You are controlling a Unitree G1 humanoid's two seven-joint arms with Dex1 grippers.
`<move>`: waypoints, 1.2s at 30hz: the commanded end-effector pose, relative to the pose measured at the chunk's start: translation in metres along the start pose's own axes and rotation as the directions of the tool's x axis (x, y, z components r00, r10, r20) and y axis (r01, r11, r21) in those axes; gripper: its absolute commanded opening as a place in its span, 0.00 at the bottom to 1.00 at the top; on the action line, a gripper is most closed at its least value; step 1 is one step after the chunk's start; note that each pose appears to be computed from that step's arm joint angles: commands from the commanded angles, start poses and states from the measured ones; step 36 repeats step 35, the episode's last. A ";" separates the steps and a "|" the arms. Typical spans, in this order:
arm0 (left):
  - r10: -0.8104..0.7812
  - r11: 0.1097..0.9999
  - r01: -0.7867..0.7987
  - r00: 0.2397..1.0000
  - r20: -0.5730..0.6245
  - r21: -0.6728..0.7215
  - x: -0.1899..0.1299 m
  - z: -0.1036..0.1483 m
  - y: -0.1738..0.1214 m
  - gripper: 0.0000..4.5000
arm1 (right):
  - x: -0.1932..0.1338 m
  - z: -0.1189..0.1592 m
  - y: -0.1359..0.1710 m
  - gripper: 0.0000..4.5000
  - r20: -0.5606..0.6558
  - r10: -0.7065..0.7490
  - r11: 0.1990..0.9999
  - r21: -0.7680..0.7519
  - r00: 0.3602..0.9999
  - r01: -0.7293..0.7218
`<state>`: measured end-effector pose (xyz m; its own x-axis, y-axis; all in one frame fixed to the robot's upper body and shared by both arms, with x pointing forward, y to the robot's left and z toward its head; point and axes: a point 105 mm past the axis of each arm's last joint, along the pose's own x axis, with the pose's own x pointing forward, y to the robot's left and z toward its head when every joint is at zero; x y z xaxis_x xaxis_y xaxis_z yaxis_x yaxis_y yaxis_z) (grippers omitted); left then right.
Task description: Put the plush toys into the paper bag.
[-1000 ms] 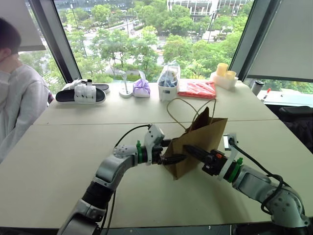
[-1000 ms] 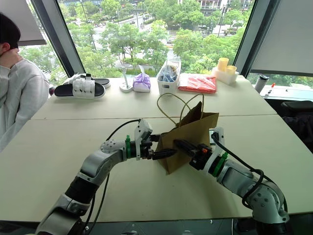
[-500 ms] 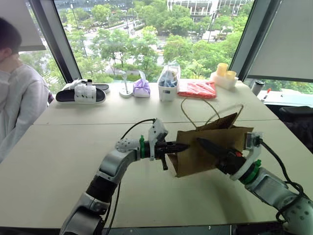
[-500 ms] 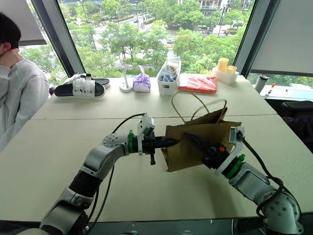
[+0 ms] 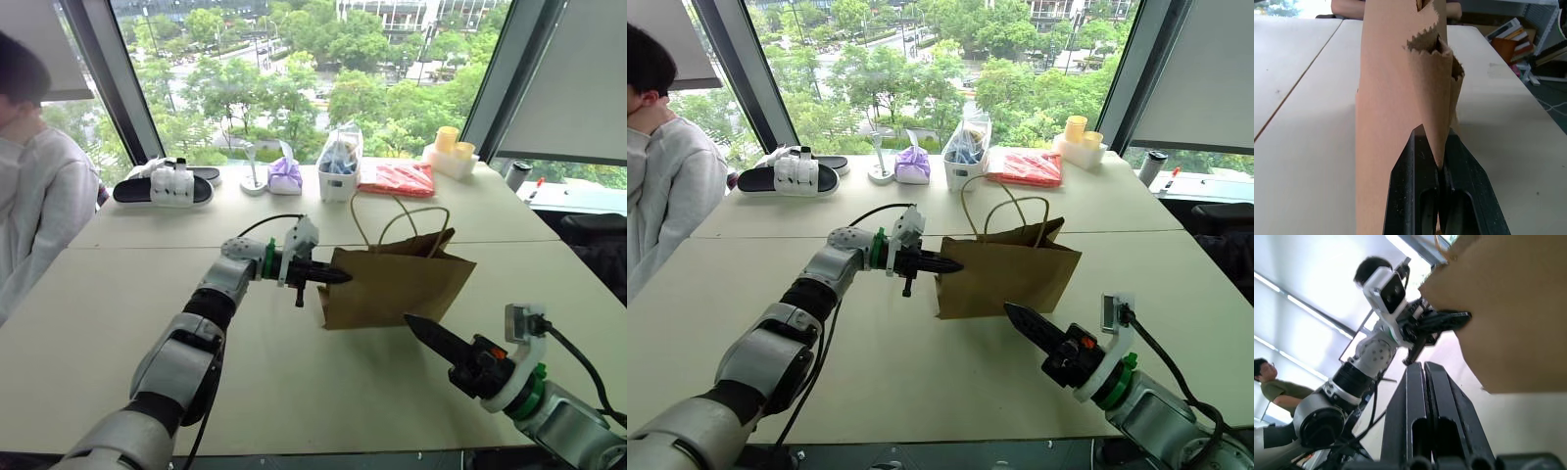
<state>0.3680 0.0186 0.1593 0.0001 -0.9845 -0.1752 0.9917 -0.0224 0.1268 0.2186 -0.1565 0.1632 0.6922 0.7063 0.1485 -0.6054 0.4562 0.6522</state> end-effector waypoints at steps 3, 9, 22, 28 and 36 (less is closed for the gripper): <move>0.075 0.994 -0.080 0.995 0.064 0.076 -0.003 0.015 0.012 0.52 | 0.000 0.002 0.008 0.00 0.008 0.018 0.999 -0.046 1.000 -0.018; 0.129 0.980 -0.139 0.989 0.075 0.139 -0.021 0.023 0.016 0.83 | 0.001 -0.001 0.003 0.00 -0.045 0.023 0.997 -0.069 0.999 -0.026; 0.448 0.878 -0.444 0.894 -0.018 -0.177 -0.127 -0.006 -0.078 0.83 | -0.024 0.012 -0.021 0.00 -0.162 -0.091 0.974 -0.220 0.983 0.053; 0.608 0.726 -0.589 0.791 -0.068 -0.354 -0.131 -0.023 -0.122 0.83 | -0.029 0.018 -0.030 0.00 -0.237 -0.134 0.950 -0.308 0.962 0.056; 0.750 0.572 -0.669 0.661 -0.029 -0.474 -0.119 -0.024 -0.137 0.83 | -0.023 0.019 -0.041 0.00 -0.242 -0.125 0.948 -0.315 0.962 0.044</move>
